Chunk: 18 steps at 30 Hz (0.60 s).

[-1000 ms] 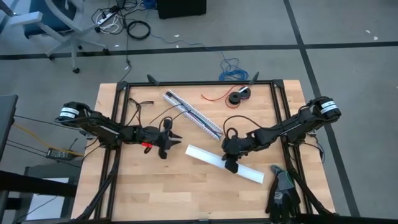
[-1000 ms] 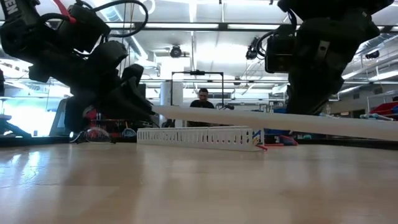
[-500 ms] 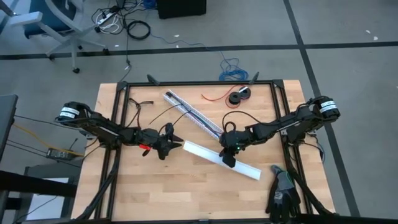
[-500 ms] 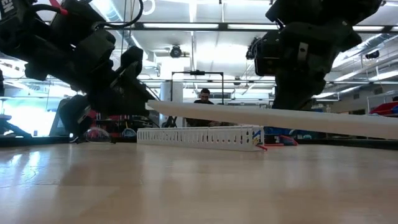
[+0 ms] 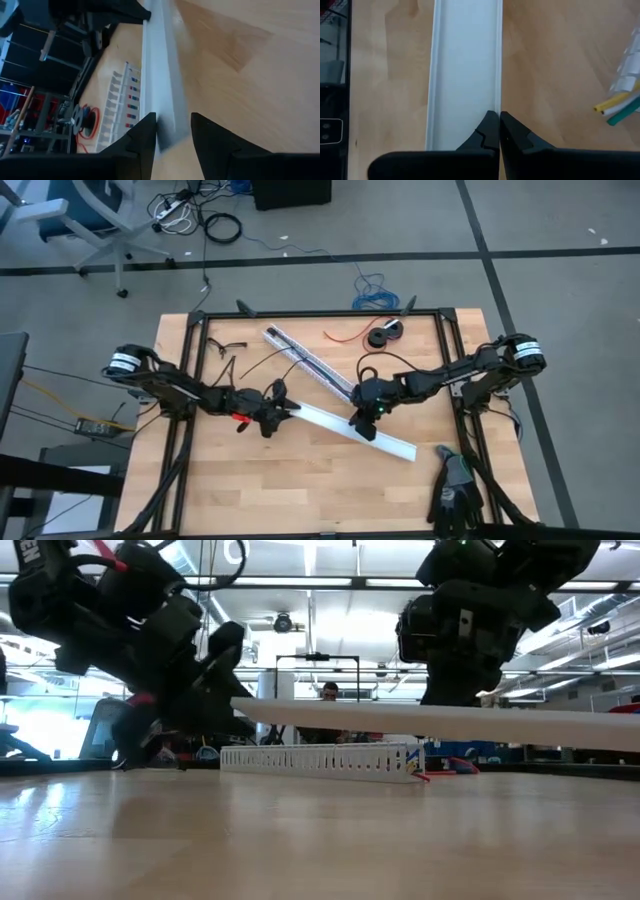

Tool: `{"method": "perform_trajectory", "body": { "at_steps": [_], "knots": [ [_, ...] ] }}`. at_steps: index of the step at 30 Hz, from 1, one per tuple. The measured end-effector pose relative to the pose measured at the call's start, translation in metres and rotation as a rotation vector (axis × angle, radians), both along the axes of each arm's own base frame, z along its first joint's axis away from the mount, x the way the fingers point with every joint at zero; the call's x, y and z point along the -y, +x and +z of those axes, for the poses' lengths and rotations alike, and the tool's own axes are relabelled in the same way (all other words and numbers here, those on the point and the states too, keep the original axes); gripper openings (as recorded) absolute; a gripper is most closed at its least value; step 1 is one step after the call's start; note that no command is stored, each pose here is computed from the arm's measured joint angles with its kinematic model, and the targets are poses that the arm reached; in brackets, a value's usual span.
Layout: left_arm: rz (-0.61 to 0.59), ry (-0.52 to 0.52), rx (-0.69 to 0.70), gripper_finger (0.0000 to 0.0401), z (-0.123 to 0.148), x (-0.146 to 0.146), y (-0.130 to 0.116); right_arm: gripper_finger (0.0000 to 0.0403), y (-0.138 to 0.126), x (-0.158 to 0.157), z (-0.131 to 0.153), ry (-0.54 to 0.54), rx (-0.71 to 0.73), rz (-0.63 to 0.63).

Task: Ziptie cables
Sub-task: Close the white cable duct

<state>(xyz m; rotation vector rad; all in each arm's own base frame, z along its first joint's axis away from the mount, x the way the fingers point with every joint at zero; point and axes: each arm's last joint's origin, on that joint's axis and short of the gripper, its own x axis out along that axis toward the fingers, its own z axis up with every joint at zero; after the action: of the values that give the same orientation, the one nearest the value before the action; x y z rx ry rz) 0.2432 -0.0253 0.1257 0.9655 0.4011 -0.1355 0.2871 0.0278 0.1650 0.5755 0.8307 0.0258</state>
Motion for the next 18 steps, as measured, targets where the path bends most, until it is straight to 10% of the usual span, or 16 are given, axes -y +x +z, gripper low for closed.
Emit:
{"method": "perform_trajectory", "body": {
  "at_steps": [8,18],
  "knots": [
    [0.065,0.015,0.026,0.0123,0.005,0.0,0.019,0.0,-0.001,0.002,-0.001,0.016,-0.018,0.007],
    [0.109,-0.166,0.003,0.0011,0.002,0.001,0.017,0.0,-0.004,0.002,-0.004,0.016,-0.056,0.007]
  ]
}}
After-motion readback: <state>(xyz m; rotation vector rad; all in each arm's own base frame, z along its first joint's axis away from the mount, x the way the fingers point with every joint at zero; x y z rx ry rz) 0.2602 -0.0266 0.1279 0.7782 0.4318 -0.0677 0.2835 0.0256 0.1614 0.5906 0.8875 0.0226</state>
